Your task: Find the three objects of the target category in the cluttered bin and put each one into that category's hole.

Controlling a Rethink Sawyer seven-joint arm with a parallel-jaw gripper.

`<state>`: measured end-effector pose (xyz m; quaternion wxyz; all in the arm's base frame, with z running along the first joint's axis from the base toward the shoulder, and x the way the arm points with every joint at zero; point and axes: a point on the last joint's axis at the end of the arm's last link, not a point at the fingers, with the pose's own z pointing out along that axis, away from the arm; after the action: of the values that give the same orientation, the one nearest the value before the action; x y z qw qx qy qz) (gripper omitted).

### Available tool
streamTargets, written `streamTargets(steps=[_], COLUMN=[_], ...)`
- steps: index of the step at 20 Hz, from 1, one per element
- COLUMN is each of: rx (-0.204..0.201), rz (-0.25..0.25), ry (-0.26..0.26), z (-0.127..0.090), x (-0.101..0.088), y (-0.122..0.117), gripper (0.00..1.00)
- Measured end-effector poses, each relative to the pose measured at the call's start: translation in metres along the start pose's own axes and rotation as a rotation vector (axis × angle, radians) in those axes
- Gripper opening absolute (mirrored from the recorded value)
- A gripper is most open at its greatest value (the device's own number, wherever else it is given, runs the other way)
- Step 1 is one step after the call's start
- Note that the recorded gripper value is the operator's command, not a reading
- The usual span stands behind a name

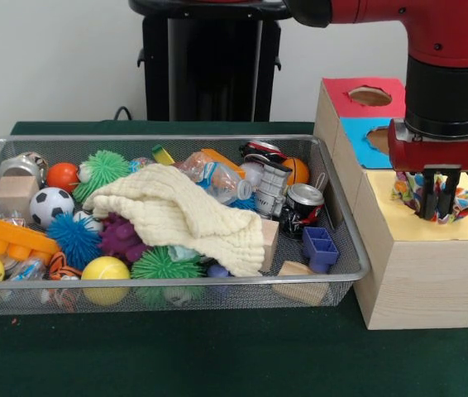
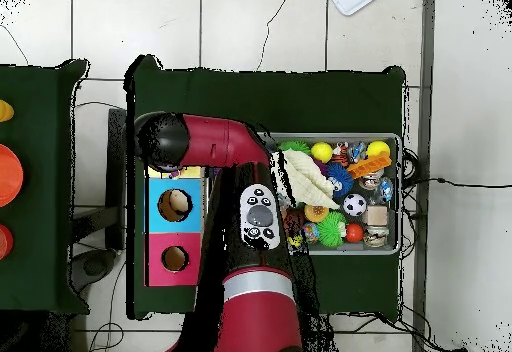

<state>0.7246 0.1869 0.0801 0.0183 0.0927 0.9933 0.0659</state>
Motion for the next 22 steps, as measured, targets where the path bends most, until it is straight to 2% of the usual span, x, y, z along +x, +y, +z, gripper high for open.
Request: streamTargets(steps=[10,22], rx=[0.005,0.042], rz=[0.003,-0.016], ry=[-0.002,-0.033], z=[-0.0002,-0.0009], x=[0.0009,0.0060], y=[0.0006,0.0056], gripper=[0.00,0.00])
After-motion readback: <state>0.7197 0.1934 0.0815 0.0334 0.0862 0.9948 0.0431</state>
